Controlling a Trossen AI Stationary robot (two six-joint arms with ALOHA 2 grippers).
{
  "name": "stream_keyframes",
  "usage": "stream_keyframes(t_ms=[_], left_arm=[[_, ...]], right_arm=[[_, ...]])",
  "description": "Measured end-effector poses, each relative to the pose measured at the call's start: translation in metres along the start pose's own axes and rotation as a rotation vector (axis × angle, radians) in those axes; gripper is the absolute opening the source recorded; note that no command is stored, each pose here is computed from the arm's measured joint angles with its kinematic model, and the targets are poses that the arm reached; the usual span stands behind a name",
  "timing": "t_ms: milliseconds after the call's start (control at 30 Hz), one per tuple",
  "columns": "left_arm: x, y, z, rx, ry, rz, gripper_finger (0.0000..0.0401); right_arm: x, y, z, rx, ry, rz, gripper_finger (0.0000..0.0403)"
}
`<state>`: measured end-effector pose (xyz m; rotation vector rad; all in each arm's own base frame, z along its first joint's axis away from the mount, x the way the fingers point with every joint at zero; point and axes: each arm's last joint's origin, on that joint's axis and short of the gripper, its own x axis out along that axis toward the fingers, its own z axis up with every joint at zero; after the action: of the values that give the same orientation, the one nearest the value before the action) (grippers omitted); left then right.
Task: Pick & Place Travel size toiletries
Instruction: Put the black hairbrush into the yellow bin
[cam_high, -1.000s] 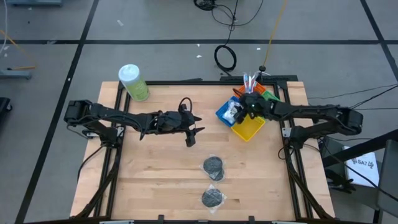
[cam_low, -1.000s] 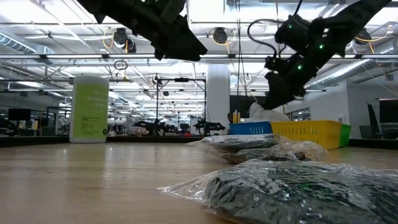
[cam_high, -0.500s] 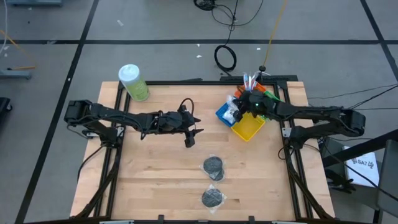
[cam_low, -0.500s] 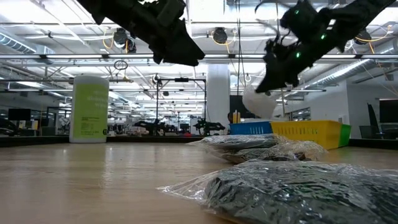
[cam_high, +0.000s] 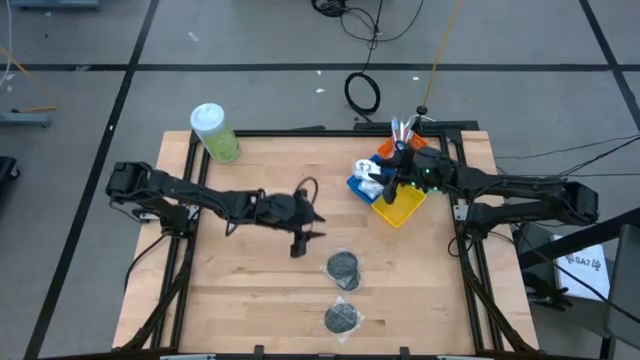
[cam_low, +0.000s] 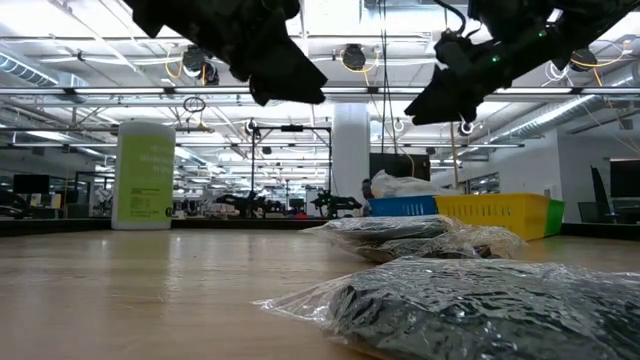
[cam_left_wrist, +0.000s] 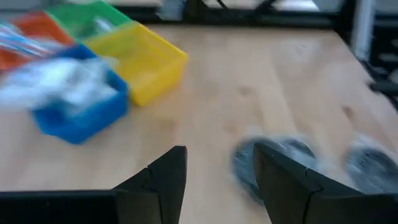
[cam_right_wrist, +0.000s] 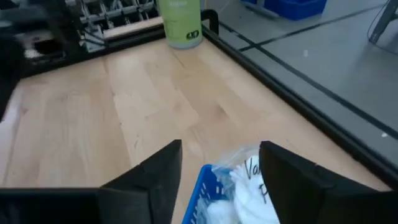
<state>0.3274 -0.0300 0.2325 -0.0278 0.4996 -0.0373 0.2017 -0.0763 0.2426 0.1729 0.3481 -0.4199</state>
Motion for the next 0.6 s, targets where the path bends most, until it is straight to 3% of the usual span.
stream_keyframes(t_ms=[133, 333, 433, 500, 600], left_arm=[[0.016, -0.019, -0.016, 0.014, 0.067, -0.055, 0.0177], [0.043, -0.055, -0.054, 0.232, 0.194, -0.128, 0.018], [0.048, -0.068, -0.058, 0.258, 0.169, -0.159, 0.0192], [0.047, -0.072, -0.057, 0.307, 0.145, -0.151, 0.0202], [0.045, -0.075, -0.063, 0.443, 0.192, -0.029, 0.0209]], right_arm=[[0.002, 0.0, -0.002, 0.001, 0.017, 0.0, 0.0221], [0.003, 0.0, -0.002, -0.003, 0.017, -0.002, 0.0228], [0.003, 0.0, -0.003, -0.001, 0.019, -0.002, 0.0228], [0.003, 0.0, -0.003, -0.003, 0.018, -0.002, 0.0227], [0.003, 0.0, -0.002, 0.0, 0.017, -0.003, 0.0228]])
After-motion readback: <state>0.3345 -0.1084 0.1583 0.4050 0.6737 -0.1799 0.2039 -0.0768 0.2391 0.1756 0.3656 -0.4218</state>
